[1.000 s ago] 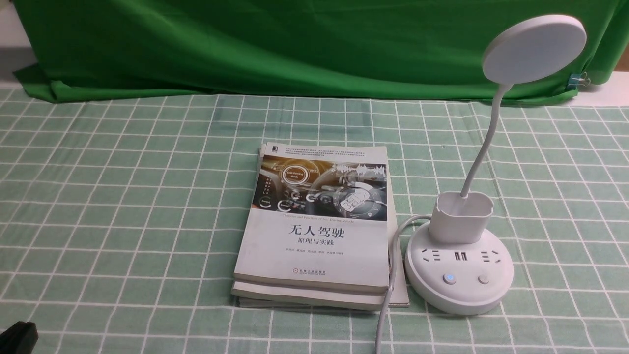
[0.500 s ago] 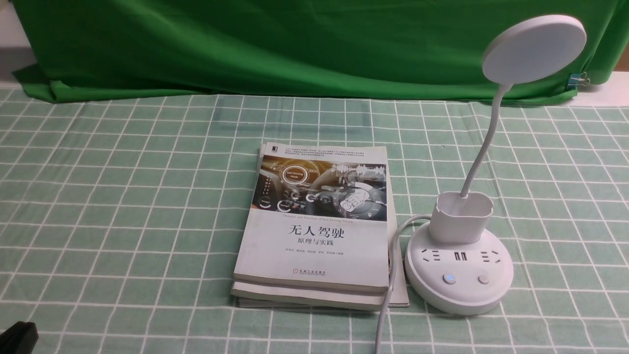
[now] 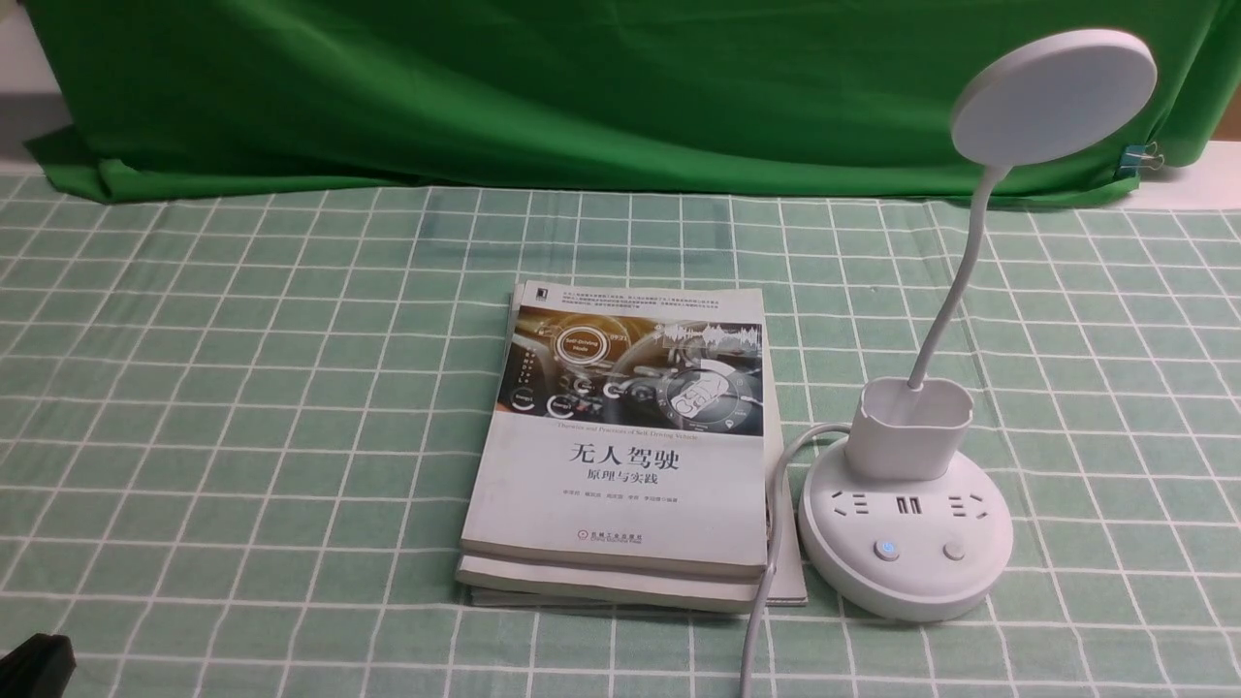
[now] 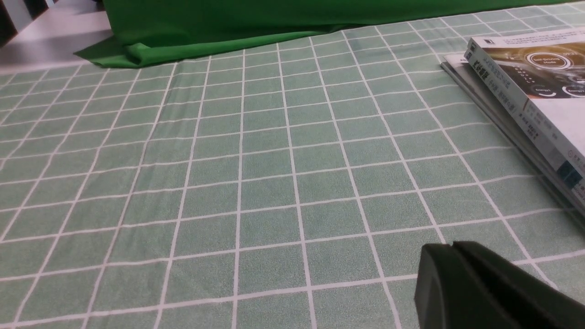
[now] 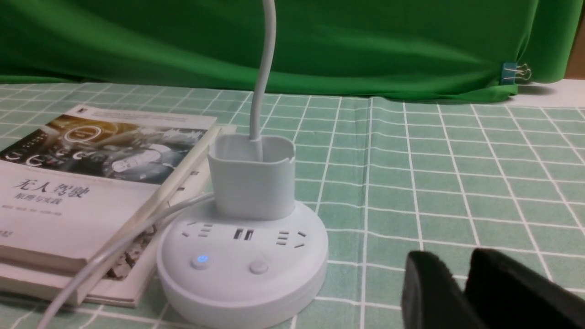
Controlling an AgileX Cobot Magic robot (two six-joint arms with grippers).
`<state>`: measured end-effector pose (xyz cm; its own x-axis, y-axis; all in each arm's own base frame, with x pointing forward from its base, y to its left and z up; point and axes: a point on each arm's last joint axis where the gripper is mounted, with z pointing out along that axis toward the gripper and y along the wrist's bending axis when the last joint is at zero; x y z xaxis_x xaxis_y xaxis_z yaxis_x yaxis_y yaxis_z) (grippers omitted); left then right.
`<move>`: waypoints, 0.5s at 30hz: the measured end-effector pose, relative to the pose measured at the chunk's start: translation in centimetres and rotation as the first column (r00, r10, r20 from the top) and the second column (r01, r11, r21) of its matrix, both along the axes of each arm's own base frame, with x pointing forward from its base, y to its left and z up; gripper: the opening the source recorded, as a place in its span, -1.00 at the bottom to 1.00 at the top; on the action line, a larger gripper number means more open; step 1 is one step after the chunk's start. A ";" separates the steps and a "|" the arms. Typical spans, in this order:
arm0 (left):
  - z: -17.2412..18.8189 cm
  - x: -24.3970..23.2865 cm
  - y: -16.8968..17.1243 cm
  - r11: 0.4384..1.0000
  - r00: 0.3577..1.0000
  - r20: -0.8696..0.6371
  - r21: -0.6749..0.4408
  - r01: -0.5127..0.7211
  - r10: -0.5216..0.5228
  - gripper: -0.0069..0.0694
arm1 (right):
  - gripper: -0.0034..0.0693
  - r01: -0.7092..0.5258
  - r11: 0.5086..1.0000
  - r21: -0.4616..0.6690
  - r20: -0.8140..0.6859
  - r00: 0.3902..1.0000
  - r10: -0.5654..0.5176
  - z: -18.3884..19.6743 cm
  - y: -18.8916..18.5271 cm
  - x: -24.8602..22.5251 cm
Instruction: Turn off the desk lamp on the blue coffee tablecloth by hand.
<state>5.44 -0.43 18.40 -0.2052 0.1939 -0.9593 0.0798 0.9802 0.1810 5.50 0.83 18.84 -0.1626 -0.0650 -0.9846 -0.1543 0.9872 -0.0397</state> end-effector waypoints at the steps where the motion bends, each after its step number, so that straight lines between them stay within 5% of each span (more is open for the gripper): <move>1: 0.0 0.0 0.0 1.000 1.000 0.000 0.000 0.000 0.000 -0.82 | -0.50 0.000 1.000 0.000 0.000 1.000 0.000 0.0 0.0 0.0; 15: 0.0 0.0 0.0 1.000 1.000 0.000 0.000 0.000 0.000 -0.82 | -0.44 0.000 1.000 0.000 0.000 1.000 0.000 0.0 0.0 0.0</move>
<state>5.44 -0.43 18.40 -0.2052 0.1939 -0.9593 0.0798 0.9802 0.1810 5.50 0.83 18.84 -0.1626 -0.0650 -0.9846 -0.1543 0.9872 -0.0397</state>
